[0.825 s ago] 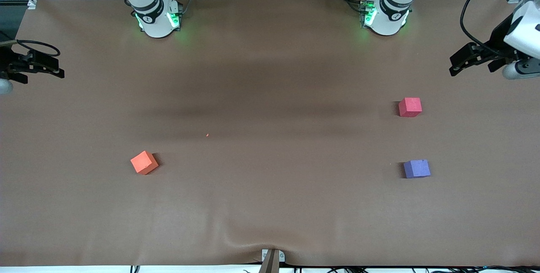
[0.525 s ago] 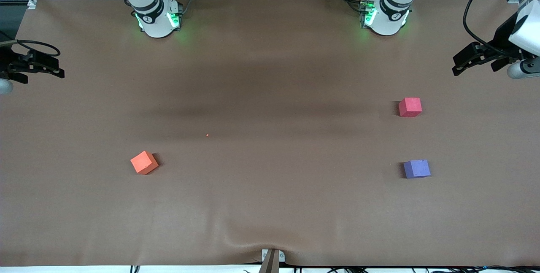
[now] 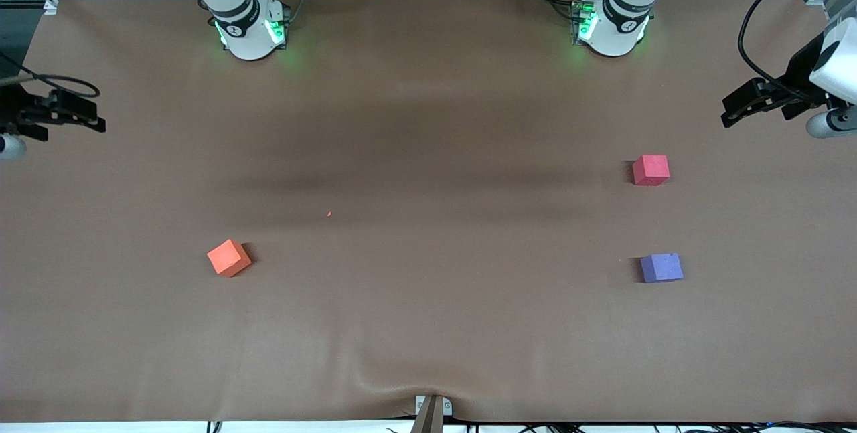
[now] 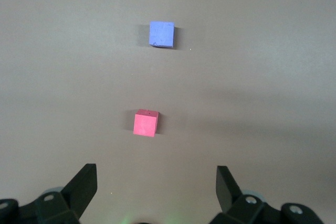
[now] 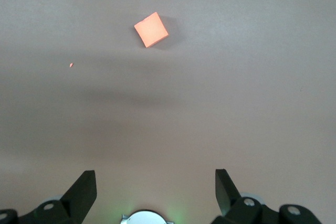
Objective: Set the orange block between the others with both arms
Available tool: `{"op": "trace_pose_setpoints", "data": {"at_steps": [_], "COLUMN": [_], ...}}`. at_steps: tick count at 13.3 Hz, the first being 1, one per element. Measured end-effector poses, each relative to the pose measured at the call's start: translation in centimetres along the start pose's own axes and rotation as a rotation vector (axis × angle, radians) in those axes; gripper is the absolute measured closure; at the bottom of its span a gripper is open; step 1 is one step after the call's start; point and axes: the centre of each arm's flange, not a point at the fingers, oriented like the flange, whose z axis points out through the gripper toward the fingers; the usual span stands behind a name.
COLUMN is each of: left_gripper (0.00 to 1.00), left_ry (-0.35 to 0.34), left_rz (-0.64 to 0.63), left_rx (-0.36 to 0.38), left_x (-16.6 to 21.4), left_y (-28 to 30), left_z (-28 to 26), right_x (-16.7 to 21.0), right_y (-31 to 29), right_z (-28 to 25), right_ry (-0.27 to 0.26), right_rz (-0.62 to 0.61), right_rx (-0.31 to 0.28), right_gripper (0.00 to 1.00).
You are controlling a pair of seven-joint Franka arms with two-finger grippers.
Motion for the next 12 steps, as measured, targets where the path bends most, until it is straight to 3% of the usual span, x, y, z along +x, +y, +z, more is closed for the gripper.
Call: {"op": "trace_pose_setpoints", "data": {"at_steps": [5,9,12], "left_gripper": [0.00,0.00,0.00], "left_ry": [-0.001,0.002,0.020], "left_rz": [-0.004,-0.027,-0.032], "left_rx": [0.000,-0.002,-0.009], "left_x": [0.1,0.3,0.4], "left_y": [-0.2,-1.5,-1.7], "left_z": [0.0,-0.1,-0.7], "right_x": [5.3,10.9,13.8], "right_y": [0.6,1.4,1.1], "right_z": [6.6,14.7,20.0], "right_ry": [-0.035,-0.024,-0.017], "right_rz": [-0.004,-0.011,-0.179], "right_rx": [0.000,-0.012,-0.020], "right_gripper": [0.00,0.00,0.00]}}
